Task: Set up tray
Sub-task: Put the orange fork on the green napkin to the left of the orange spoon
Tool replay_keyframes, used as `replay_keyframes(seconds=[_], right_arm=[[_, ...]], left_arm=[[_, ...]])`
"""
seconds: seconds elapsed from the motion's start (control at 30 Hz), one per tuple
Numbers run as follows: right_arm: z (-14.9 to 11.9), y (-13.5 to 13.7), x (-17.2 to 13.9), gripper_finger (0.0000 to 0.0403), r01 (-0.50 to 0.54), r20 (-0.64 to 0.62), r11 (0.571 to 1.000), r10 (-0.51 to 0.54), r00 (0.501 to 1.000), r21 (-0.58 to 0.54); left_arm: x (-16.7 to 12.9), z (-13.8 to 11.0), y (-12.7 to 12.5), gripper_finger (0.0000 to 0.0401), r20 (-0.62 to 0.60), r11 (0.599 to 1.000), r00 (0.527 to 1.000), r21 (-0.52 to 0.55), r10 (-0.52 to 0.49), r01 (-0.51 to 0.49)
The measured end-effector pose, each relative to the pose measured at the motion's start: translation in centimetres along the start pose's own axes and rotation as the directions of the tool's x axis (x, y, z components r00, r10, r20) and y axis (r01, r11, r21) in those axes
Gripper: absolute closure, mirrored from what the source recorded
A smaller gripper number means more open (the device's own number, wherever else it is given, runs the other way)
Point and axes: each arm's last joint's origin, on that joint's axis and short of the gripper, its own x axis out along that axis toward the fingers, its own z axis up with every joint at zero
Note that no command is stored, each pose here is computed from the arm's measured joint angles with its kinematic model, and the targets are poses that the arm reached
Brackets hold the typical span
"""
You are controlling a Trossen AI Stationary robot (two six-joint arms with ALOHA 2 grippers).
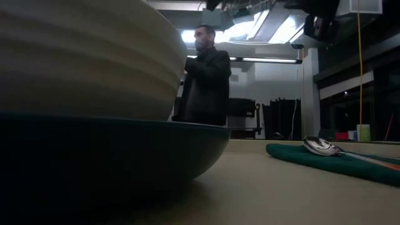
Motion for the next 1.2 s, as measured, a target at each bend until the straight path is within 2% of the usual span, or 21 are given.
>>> replay_keyframes(seconds=[0.1,0.23,0.33,0.47,0.53,0.77,0.9,1.07,1.2], right_arm=[[-0.2,-0.3,-0.5,0.0267,0.029,-0.022,1.000,-0.029,0.999,-0.004],[-0.3,-0.7,-1.4,0.0242,0.065,-0.051,0.998,-0.064,0.997,0.020],[-1.1,-1.6,-2.2,0.0230,0.159,-0.133,0.987,-0.153,0.979,0.035],[-2.1,-2.7,-3.2,0.0226,0.290,-0.235,0.955,-0.268,0.934,0.065],[-2.7,-3.1,-3.6,0.0226,0.342,-0.277,0.937,-0.310,0.909,0.074],[-4.0,-2.8,-4.2,0.0225,0.394,-0.322,0.917,-0.355,0.878,0.065],[-4.9,-3.0,-4.9,0.0225,0.498,-0.267,0.866,-0.470,0.841,0.042],[-6.2,-3.8,-6.6,0.0225,0.643,-0.261,0.766,-0.620,0.740,0.000],[-7.2,-3.9,-7.7,0.0225,0.668,-0.285,0.739,-0.661,0.694,-0.089]], left_arm=[[-1.2,0.2,-0.3,0.0400,-0.017,1.000,1.000,0.002,-0.019,0.019],[-2.5,-0.2,-0.1,0.0400,-0.084,1.000,0.996,-0.004,0.012,-0.013],[-2.6,-0.6,0.5,0.0400,-0.131,0.998,0.990,-0.013,0.051,-0.053],[-2.2,-1.2,0.3,0.0400,-0.180,0.999,0.983,-0.013,0.043,-0.046],[-1.2,-1.7,0.1,0.0400,-0.203,0.999,0.978,-0.011,0.037,-0.040],[2.7,-3.3,-0.2,0.0400,-0.243,0.999,0.970,-0.034,-0.029,0.021],[5.7,-4.3,-0.1,0.0400,-0.228,0.995,0.973,-0.095,-0.040,0.019],[9.5,-6.1,0.3,0.0400,-0.220,0.977,0.974,-0.213,-0.050,0.002],[12.0,-7.7,0.4,0.0400,-0.224,0.957,0.973,-0.290,-0.054,-0.013]])
